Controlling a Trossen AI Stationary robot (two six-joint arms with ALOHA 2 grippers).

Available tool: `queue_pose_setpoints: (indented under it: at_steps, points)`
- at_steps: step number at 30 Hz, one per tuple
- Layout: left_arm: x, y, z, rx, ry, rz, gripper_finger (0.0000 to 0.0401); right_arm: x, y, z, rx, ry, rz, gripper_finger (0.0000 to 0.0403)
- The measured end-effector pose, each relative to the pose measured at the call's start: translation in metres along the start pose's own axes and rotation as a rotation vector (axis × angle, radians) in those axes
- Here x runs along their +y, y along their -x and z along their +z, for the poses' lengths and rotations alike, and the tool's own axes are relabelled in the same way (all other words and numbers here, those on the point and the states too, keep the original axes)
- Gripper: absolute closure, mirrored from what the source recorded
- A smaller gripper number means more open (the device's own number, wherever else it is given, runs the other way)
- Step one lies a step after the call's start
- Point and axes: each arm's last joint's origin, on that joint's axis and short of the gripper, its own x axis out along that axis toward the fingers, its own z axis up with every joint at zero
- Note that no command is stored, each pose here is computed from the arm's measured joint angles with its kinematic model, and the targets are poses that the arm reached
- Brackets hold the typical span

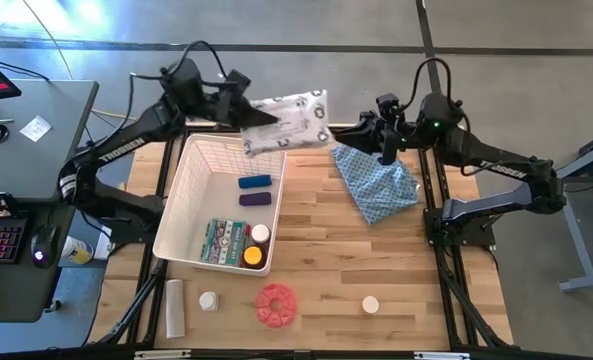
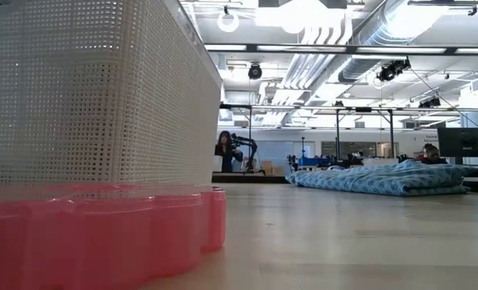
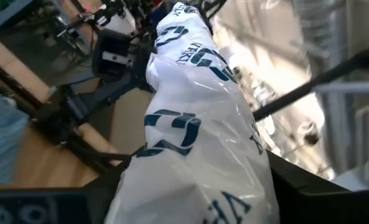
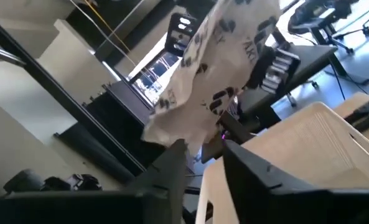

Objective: Pick & place medical supplies in basket/bin
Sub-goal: Put the white mailer bag into the white bin

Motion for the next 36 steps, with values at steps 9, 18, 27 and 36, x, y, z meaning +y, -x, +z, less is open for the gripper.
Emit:
queue_pose_setpoints:
  at_steps: [9,18,27,36]
  points:
    - [0.019,0.064,0.005,0.046,-0.118,0.244,0.0157,-0.001,0.000,-0.002,0.018,-0.014,-0.015,0.0245]
    - [0.022,0.104,-0.017,0.137,-0.175,0.410,0.0179,-0.005,0.001,-0.006,0.055,-0.046,-0.053,0.0242]
    - [0.019,0.129,-0.062,0.324,-0.087,0.818,0.0163,-0.010,0.003,-0.002,0.042,-0.032,-0.083,0.0258]
    - [0.023,0.142,-0.081,0.575,-0.108,1.012,0.0166,-0.019,0.008,0.005,-0.016,0.016,-0.169,0.0260]
